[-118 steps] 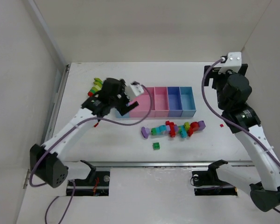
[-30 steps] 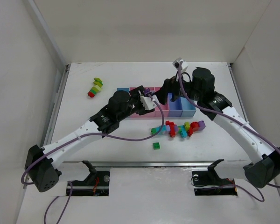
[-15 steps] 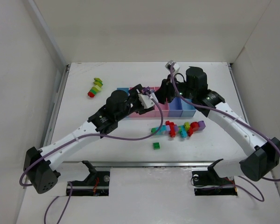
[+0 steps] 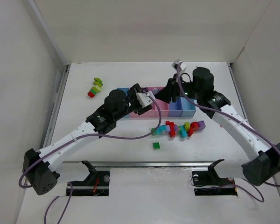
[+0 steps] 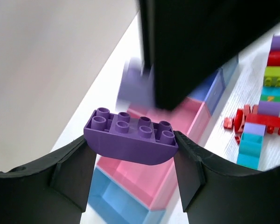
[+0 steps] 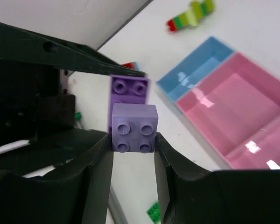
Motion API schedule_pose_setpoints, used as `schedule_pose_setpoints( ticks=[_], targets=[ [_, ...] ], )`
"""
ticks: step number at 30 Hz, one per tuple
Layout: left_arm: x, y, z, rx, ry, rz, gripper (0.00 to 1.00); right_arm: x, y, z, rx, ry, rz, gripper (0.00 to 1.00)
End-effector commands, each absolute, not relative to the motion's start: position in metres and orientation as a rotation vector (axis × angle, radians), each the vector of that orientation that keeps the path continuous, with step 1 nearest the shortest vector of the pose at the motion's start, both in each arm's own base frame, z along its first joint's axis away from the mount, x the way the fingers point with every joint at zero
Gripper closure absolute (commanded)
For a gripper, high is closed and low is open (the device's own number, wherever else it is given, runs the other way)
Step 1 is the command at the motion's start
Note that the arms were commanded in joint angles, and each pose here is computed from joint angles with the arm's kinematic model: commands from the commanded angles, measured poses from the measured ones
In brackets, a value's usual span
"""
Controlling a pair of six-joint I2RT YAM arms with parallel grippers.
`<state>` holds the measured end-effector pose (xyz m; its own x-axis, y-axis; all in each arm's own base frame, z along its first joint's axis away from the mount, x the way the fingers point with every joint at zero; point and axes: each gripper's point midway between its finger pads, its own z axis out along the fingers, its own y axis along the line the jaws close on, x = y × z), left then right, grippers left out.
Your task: Sort the legos into containers by color
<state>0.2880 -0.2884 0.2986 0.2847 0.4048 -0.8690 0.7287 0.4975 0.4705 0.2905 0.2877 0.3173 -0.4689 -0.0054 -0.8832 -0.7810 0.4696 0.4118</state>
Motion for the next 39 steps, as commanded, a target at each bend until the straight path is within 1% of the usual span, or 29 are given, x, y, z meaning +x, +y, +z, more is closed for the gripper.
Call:
schedule_pose_setpoints(
  ticks=[1, 6, 8, 9, 10, 11, 12, 14, 15, 22, 24, 26, 27, 29, 30, 32, 35, 36, 37, 39],
  targets=[
    [0.29, -0.264, 0.287, 1.055, 1.43, -0.258, 1.0, 0.312, 0.244, 0.35, -0.544, 1.707, 0.942, 1.0],
    [0.299, -0.251, 0.273, 1.027, 1.5, -0.245, 1.0, 0.327, 0.216, 0.353, -0.455, 1.71, 0.877, 1.0],
    [0.302, -0.248, 0.263, 1.027, 1.539, -0.241, 1.0, 0.336, 0.201, 0.345, -0.38, 1.746, 0.804, 1.0],
    [0.306, -0.246, 0.259, 1.015, 1.56, -0.241, 1.0, 0.344, 0.192, 0.332, -0.313, 1.797, 0.765, 1.0],
    [0.306, -0.247, 0.264, 1.003, 1.556, -0.248, 1.0, 0.358, 0.177, 0.318, -0.224, 1.847, 0.662, 1.0],
    [0.309, -0.245, 0.256, 0.993, 1.591, -0.252, 1.0, 0.361, 0.168, 0.3, -0.176, 1.932, 0.6, 1.0],
    [0.311, -0.247, 0.254, 0.991, 1.609, -0.258, 1.0, 0.372, 0.161, 0.269, -0.132, 2.035, 0.532, 1.0],
    [0.315, -0.251, 0.26, 0.979, 1.606, -0.265, 1.0, 0.377, 0.144, 0.227, -0.1, 2.189, 0.383, 1.0],
    [0.317, -0.253, 0.255, 0.978, 1.633, -0.274, 1.0, 0.383, 0.144, 0.203, -0.096, 2.262, 0.356, 1.0],
    [0.324, -0.256, 0.249, 0.975, 1.661, -0.267, 1.0, 0.401, 0.144, 0.18, -0.076, 2.288, 0.312, 1.0],
    [0.325, -0.257, 0.255, 0.97, 1.652, -0.268, 1.0, 0.406, 0.141, 0.175, -0.05, 2.298, 0.284, 0.92],
    [0.327, -0.259, 0.255, 0.97, 1.652, -0.268, 1.0, 0.407, 0.141, 0.164, -0.051, 2.33, 0.275, 0.82],
    [0.326, -0.26, 0.255, 0.975, 1.649, -0.277, 1.0, 0.41, 0.142, 0.164, -0.051, 2.33, 0.275, 0.72],
    [0.327, -0.261, 0.256, 0.975, 1.649, -0.277, 1.0, 0.409, 0.146, 0.155, -0.064, 2.356, 0.296, 0.6],
    [0.328, -0.261, 0.256, 0.984, 1.644, -0.27, 1.0, 0.411, 0.148, 0.159, -0.083, 2.346, 0.305, 0.51],
    [0.328, -0.261, 0.256, 0.992, 1.638, -0.263, 1.0, 0.41, 0.151, 0.155, -0.093, 2.358, 0.324, 0.46],
    [0.329, -0.261, 0.253, 1.005, 1.64, -0.255, 1.0, 0.411, 0.156, 0.155, -0.115, 2.358, 0.346, 0.46],
    [0.33, -0.262, 0.248, 1.011, 1.649, -0.254, 1.0, 0.414, 0.156, 0.155, -0.115, 2.358, 0.346, 0.44],
    [0.331, -0.263, 0.253, 1.006, 1.641, -0.255, 1.0, 0.414, 0.156, 0.155, -0.126, 2.357, 0.342, 0.38],
    [0.334, -0.265, 0.252, 1.015, 1.639, -0.248, 1.0, 0.417, 0.157, 0.16, -0.126, 2.357, 0.342, 0.33]
  ],
)
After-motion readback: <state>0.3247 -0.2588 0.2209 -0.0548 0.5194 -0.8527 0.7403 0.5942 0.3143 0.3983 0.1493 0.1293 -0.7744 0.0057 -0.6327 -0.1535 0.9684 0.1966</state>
